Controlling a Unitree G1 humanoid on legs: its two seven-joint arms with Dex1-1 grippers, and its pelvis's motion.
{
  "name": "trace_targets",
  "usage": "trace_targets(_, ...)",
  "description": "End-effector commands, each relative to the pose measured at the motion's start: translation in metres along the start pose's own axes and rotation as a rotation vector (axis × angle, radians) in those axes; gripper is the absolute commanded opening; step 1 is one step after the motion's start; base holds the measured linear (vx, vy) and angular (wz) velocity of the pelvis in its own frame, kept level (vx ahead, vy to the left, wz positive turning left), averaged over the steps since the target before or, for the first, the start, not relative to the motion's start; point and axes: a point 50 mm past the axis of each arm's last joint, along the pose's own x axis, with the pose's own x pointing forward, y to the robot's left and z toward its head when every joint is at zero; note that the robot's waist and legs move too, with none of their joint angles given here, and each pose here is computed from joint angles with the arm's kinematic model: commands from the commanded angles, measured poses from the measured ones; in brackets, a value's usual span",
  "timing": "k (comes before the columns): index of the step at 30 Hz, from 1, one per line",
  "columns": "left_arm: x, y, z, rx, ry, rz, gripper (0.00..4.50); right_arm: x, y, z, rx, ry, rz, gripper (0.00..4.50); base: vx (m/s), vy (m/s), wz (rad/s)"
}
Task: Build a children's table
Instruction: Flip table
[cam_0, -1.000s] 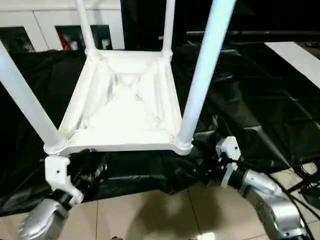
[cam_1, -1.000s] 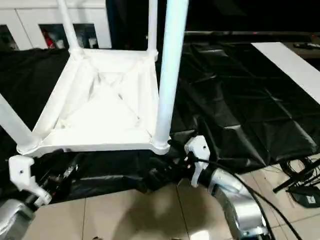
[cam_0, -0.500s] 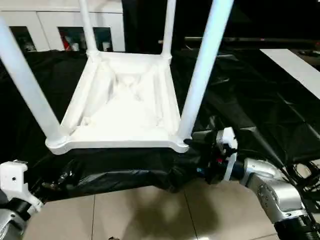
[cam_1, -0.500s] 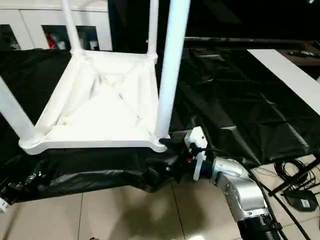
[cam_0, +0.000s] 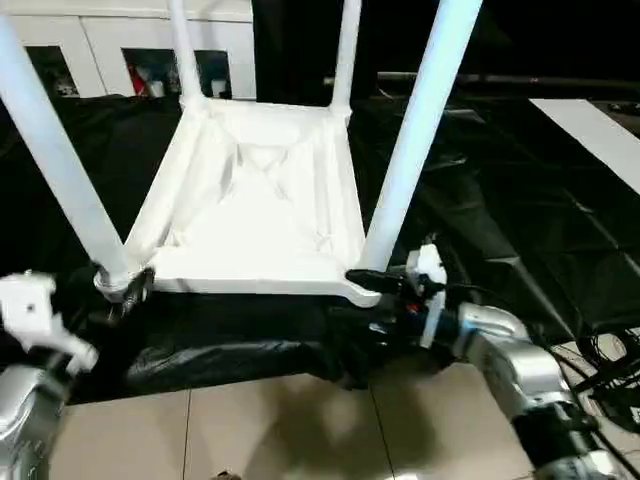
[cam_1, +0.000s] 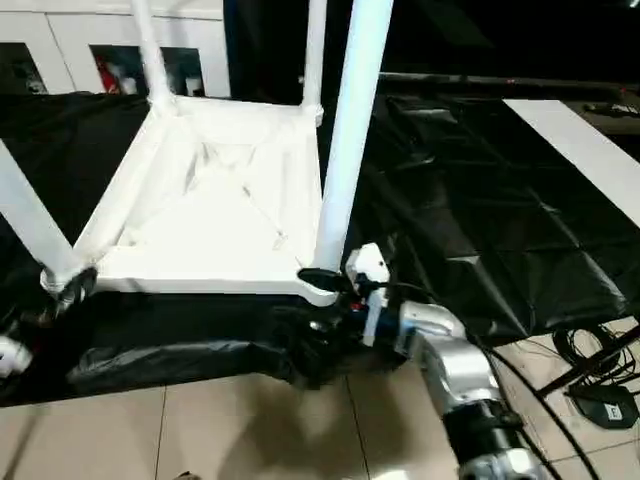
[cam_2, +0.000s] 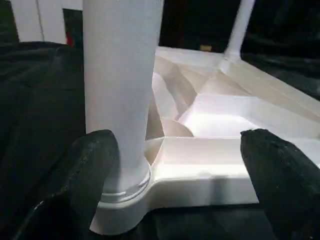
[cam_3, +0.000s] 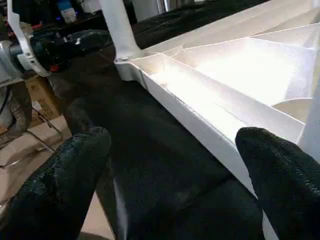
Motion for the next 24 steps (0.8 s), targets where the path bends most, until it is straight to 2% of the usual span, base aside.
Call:
trace_targets(1, 0.006, -0.006, 0.001, -0.005, -0.003, -0.017, 4.47, -0.004, -0.007, 0.005, -0.025, -0.02, -0.05, 4.5, 0.0, 0.0, 0.0)
trace_targets(5, 0.012, -0.017, 0.004, -0.041, -0.033, -0.052, 4.47, -0.008, -0.013, 0.007, -0.027, -0.081, -0.142, 4.5, 0.0, 0.0, 0.0)
trace_targets(6, 0.019, -0.03, 0.005, -0.076, -0.046, -0.102, 4.47, -0.021, -0.02, 0.009, -0.016, -0.139, -0.258, 4.5, 0.0, 0.0, 0.0)
trace_targets(7, 0.022, -0.033, 0.003, -0.07, -0.039, -0.108, 4.47, -0.027, -0.023, 0.008, -0.009, -0.155, -0.293, 4.5, 0.0, 0.0, 0.0)
trace_targets(13, 0.025, -0.034, -0.005, -0.054, 0.025, -0.059, 4.47, -0.05, -0.029, 0.005, -0.013, -0.177, -0.412, 4.5, 0.0, 0.0, 0.0)
trace_targets(18, 0.021, -0.036, -0.009, -0.04, 0.054, -0.039, 4.47, -0.057, -0.03, 0.004, -0.037, -0.173, -0.449, 4.5, 0.0, 0.0, 0.0)
trace_targets(21, 0.014, -0.04, -0.009, -0.079, 0.052, -0.056, 4.47, -0.062, -0.038, 0.009, -0.049, -0.188, -0.513, 4.5, 0.0, 0.0, 0.0)
trace_targets(24, -0.001, -0.039, -0.011, -0.101, 0.074, -0.091, 4.47, -0.061, -0.035, 0.009, -0.03, -0.17, -0.449, 4.5, 0.0, 0.0, 0.0)
